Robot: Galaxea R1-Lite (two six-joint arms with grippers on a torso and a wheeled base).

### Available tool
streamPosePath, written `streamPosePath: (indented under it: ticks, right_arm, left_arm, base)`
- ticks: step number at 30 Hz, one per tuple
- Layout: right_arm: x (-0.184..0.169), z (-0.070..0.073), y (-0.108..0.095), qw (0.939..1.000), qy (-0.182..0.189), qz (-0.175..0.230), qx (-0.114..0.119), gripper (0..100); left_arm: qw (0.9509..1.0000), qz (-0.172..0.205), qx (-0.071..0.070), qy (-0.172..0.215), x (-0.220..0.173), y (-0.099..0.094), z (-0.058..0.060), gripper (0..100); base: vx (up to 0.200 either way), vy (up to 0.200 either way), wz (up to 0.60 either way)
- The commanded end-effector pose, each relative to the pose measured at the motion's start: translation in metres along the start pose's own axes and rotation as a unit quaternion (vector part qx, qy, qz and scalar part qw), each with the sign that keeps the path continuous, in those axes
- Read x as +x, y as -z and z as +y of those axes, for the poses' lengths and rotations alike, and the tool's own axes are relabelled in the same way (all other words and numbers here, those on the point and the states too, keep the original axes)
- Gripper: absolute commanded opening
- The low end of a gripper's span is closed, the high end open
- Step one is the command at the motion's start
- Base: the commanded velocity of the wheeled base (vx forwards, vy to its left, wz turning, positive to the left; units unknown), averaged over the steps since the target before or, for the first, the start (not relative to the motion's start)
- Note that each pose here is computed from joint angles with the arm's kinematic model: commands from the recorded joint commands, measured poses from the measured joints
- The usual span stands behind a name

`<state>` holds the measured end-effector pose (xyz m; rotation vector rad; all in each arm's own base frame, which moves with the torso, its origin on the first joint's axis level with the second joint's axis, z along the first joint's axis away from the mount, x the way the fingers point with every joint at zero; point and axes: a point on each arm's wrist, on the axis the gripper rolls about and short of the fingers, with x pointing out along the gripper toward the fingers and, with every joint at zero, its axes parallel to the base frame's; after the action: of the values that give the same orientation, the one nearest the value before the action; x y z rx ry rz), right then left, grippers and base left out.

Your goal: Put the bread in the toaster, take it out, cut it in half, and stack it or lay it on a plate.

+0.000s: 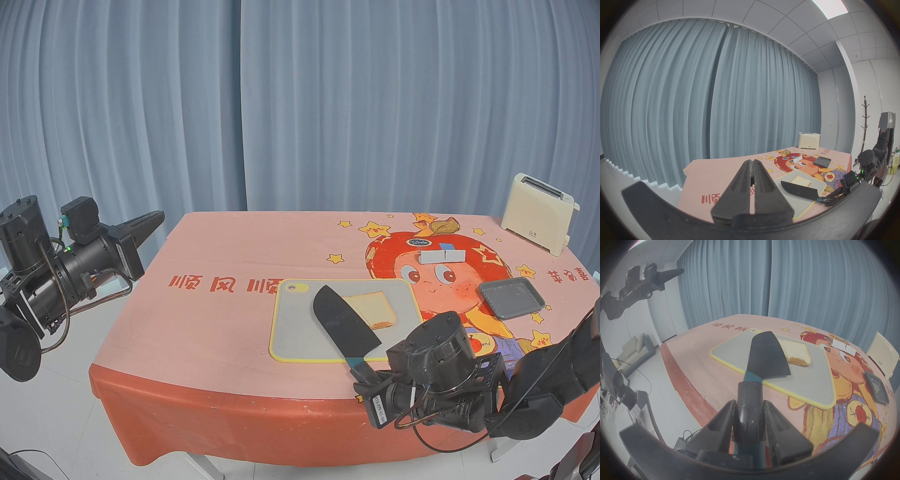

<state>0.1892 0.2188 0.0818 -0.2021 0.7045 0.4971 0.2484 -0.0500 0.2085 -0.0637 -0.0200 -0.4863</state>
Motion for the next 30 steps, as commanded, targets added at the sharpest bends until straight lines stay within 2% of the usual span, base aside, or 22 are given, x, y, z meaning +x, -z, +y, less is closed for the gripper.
streamPosePath:
  ticks: [1, 3, 6, 9, 10, 12, 15, 16, 17, 19, 22, 24, 27, 28, 30]
  right_arm:
    - [0.002, 0.000, 0.002, 1.0000, 0.000, 0.005, 0.000, 0]
    - [0.000, 0.000, 0.000, 1.0000, -0.001, -0.004, 0.008, 0]
    - [-0.017, -0.007, -0.017, 0.9976, -0.014, -0.048, 0.047, 0]
    - [-0.034, -0.017, -0.030, 0.9908, -0.038, -0.085, 0.098, 0]
    - [-0.036, -0.017, -0.031, 0.9899, -0.042, -0.090, 0.102, 0]
    - [-0.058, -0.028, -0.042, 0.9808, -0.080, -0.123, 0.128, 0]
    - [-0.077, -0.040, -0.048, 0.9700, -0.117, -0.142, 0.159, 0]
    - [-0.080, -0.043, -0.049, 0.9666, -0.125, -0.143, 0.172, 0]
    - [-0.083, -0.049, -0.051, 0.9604, -0.140, -0.144, 0.193, 0]
    - [-0.083, -0.055, -0.052, 0.9547, -0.151, -0.141, 0.215, 0]
    - [-0.082, -0.065, -0.054, 0.9398, -0.174, -0.133, 0.262, 0]
    - [-0.082, -0.070, -0.055, 0.9270, -0.186, -0.126, 0.300, 0]
    - [-0.080, -0.071, -0.055, 0.9094, -0.202, -0.110, 0.347, 0]
    - [-0.080, -0.071, -0.054, 0.9014, -0.208, -0.101, 0.366, 0]
    - [-0.079, -0.070, -0.053, 0.8916, -0.215, -0.089, 0.388, 0]
  left_arm:
    - [1.0000, -0.003, 0.001, 0.000, 0.001, -0.002, 0.000, 0]
    - [1.0000, -0.003, 0.000, 0.000, 0.001, -0.002, 0.000, 0]
    - [1.0000, -0.003, 0.000, 0.000, 0.001, -0.002, 0.000, 0]
    - [1.0000, -0.003, 0.000, 0.000, 0.001, -0.002, 0.000, 0]
    - [1.0000, -0.003, 0.000, -0.001, 0.001, -0.002, 0.001, 0]
    - [1.0000, -0.003, 0.000, 0.000, 0.002, -0.002, 0.001, 0]
    - [1.0000, -0.003, 0.000, 0.000, 0.001, -0.001, 0.001, 0]
    - [1.0000, -0.002, 0.000, 0.001, 0.002, -0.001, 0.000, 0]
    - [1.0000, -0.002, 0.000, 0.001, 0.002, -0.001, 0.000, 0]
    - [1.0000, -0.001, 0.000, 0.001, 0.002, -0.001, 0.000, 0]
    - [1.0000, 0.000, -0.001, 0.000, 0.001, 0.000, 0.000, 0]
    - [1.0000, 0.002, -0.001, 0.001, 0.002, 0.001, 0.000, 0]
    - [1.0000, 0.004, -0.002, 0.001, 0.002, 0.002, 0.000, 0]
    - [1.0000, 0.005, -0.002, 0.002, 0.002, 0.003, 0.000, 0]
    - [1.0000, 0.006, -0.003, 0.002, 0.002, 0.003, -0.001, 0]
  base:
    - [0.000, 0.000, 0.00]
    - [0.000, 0.000, 0.00]
    - [0.000, 0.000, 0.00]
    - [0.000, 0.000, 0.00]
    - [0.000, 0.000, 0.00]
    - [0.000, 0.000, 0.00]
    - [0.000, 0.000, 0.00]
    - [0.000, 0.000, 0.00]
    - [0.000, 0.000, 0.00]
    - [0.000, 0.000, 0.00]
    - [0.000, 0.000, 0.00]
    - [0.000, 0.000, 0.00]
    - [0.000, 0.000, 0.00]
    - [0.000, 0.000, 0.00]
    - [0.000, 0.000, 0.00]
